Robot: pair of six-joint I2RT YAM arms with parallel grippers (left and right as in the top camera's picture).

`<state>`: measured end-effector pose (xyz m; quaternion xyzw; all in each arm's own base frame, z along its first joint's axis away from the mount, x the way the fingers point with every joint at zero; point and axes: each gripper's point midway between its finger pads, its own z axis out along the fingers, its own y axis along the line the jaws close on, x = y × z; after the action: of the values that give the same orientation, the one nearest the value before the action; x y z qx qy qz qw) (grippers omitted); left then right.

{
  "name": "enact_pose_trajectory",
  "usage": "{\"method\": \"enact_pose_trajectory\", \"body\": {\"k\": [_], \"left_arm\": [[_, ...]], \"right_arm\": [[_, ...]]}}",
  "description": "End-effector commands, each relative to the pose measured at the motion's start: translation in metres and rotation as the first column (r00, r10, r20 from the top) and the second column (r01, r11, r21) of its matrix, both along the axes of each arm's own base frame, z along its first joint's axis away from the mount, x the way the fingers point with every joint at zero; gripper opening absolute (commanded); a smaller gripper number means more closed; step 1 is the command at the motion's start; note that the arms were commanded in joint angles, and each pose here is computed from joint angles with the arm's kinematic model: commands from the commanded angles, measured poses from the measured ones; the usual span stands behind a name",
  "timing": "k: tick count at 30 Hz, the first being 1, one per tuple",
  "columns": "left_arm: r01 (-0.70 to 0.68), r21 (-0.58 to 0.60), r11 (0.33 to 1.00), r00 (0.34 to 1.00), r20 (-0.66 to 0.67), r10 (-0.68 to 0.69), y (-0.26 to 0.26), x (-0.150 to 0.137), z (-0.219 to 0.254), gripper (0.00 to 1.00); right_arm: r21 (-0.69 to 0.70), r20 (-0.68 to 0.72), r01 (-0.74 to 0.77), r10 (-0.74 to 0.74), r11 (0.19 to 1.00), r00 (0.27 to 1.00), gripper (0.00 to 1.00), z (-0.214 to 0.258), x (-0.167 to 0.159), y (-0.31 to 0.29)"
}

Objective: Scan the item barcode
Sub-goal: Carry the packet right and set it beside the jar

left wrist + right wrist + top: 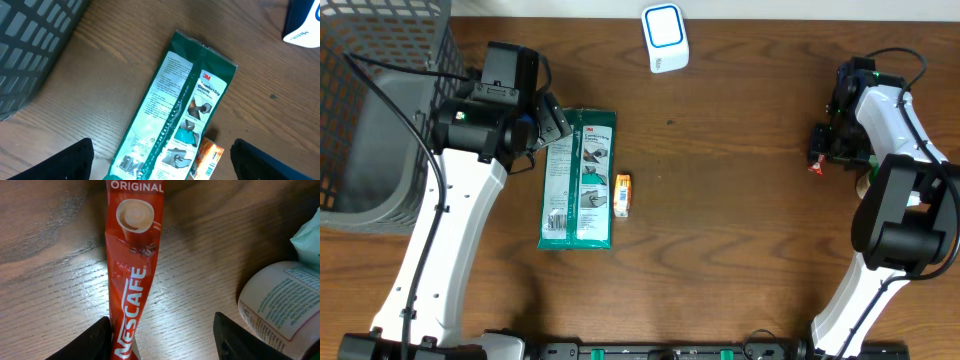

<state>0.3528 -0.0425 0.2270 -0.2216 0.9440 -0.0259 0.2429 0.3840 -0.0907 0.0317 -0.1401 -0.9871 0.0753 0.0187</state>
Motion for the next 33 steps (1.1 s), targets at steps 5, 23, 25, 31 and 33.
{"method": "enact_pose_trajectory", "body": {"k": [5, 23, 25, 31, 33], "left_arm": [[-0.004, 0.013, 1.000, 1.000, 0.010, 0.003, 0.003, 0.000, 0.004, 0.88], [-0.003, 0.013, 1.000, 1.000, 0.010, 0.003, 0.003, 0.000, 0.004, 0.88], [-0.004, 0.013, 1.000, 1.000, 0.010, 0.003, 0.003, 0.000, 0.004, 0.88], [-0.003, 0.013, 1.000, 1.000, 0.010, 0.003, 0.003, 0.000, 0.004, 0.88], [-0.003, 0.013, 1.000, 1.000, 0.010, 0.003, 0.003, 0.000, 0.004, 0.88]], "right_arm": [[0.006, -0.001, 0.006, -0.006, 1.000, 1.000, 0.46, 0.000, -0.001, -0.001], [0.014, -0.049, -0.018, 0.018, 1.000, 0.999, 0.74, 0.015, -0.009, -0.002], [0.029, -0.059, -0.015, 0.017, 0.999, 0.998, 0.73, 0.020, -0.011, 0.000], [0.260, 0.059, -0.018, 0.003, 0.966, 0.998, 0.45, 0.027, 0.015, 0.039], [0.268, 0.074, -0.022, 0.003, 0.963, 0.997, 0.07, 0.026, 0.019, 0.041]]}}
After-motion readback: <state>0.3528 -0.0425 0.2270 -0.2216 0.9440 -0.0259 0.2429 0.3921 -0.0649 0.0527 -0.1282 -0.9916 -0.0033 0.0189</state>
